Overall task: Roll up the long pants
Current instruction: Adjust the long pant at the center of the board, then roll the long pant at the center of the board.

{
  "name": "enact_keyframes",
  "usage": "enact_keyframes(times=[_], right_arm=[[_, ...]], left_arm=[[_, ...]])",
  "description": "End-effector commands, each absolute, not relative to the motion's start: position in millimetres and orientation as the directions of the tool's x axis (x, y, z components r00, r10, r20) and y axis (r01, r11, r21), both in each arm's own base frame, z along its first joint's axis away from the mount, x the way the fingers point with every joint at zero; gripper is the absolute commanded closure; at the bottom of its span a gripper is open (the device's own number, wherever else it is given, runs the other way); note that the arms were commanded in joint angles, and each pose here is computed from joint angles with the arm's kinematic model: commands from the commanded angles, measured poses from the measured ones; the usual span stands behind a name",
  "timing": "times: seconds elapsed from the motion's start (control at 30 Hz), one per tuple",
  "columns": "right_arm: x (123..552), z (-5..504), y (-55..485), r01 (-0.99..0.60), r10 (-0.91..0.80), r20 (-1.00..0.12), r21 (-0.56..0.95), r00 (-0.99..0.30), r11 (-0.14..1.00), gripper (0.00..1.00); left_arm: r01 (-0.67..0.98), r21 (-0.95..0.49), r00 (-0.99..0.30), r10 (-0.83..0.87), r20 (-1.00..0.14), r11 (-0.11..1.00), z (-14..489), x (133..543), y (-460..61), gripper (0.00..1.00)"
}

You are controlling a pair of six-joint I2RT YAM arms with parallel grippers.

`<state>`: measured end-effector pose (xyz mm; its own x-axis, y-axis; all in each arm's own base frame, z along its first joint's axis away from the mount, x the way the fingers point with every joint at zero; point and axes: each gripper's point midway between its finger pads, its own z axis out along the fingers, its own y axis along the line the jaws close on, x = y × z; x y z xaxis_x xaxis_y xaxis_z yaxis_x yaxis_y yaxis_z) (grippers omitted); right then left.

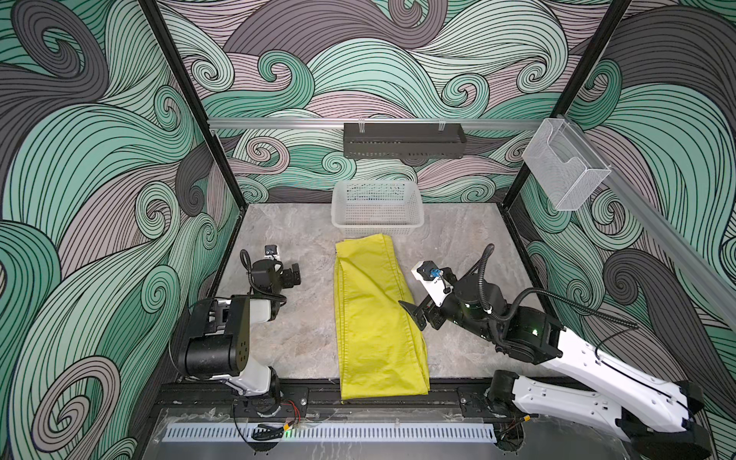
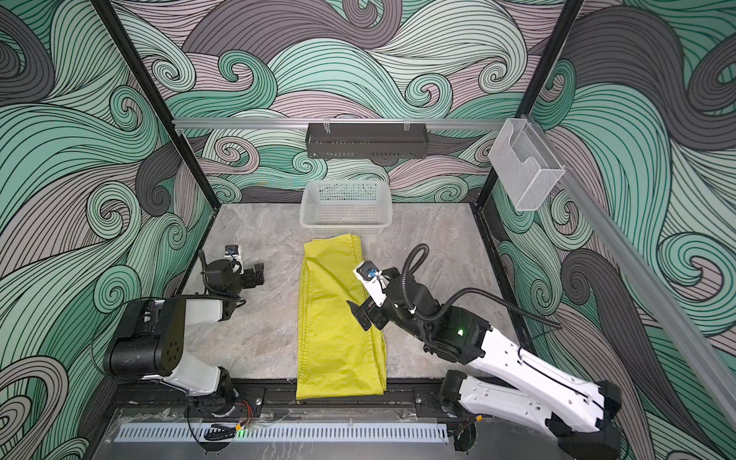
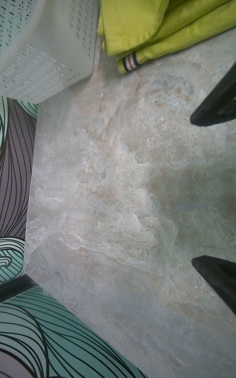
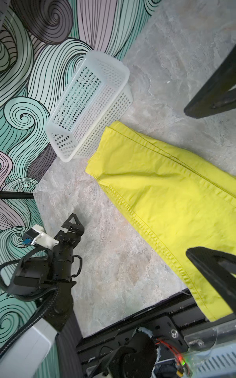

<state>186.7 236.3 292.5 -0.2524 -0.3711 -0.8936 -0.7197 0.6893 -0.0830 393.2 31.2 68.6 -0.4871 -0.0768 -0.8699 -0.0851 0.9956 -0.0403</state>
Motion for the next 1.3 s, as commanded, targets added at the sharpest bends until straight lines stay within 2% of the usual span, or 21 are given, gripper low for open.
enact_keyframes(times=[0.0,0.13,0.4,0.63,0.87,1.0,1.07,1.17,1.27], right_arm=[[183,321,228,-0.677,-0.177,-0.938,0.076,-0.297,0.732,0.01],[159,322,216,-0.714,-0.178,-0.924,0.129,-0.339,0.689,0.01],[146,275,164,-0.665,-0.313,-0.878,0.008,-0.362,0.747,0.01],[148,236,170,-0.675,-0.393,-0.831,-0.029,-0.393,0.738,0.01],[155,214,184,-0.667,-0.394,-0.819,-0.019,-0.416,0.744,0.01],[160,191,166,-0.604,-0.451,-0.748,-0.085,-0.487,0.793,0.01],[149,188,181,-0.675,-0.472,-0.741,-0.034,-0.478,0.737,0.01],[150,193,193,-0.697,-0.467,-0.755,-0.019,-0.46,0.717,0.01],[154,204,201,-0.741,-0.556,-0.753,-0.139,-0.353,0.658,0.01]], left_arm=[[-0.071,-0.042,-0.455,-0.07,-0.888,0.997,83,401,30,0.01],[-0.072,-0.043,-0.454,-0.071,-0.888,0.996,83,401,30,0.01],[-0.071,-0.042,-0.455,-0.07,-0.888,0.997,83,401,30,0.01],[-0.07,-0.042,-0.454,-0.069,-0.888,0.997,83,401,29,0.02],[-0.071,-0.042,-0.454,-0.07,-0.888,0.997,83,401,30,0.02],[-0.071,-0.043,-0.453,-0.07,-0.889,0.997,84,402,30,0.01],[-0.07,-0.042,-0.454,-0.069,-0.889,0.997,84,401,30,0.01],[-0.071,-0.042,-0.455,-0.069,-0.888,0.997,83,401,30,0.01],[-0.07,-0.041,-0.454,-0.069,-0.888,0.997,83,401,30,0.01]])
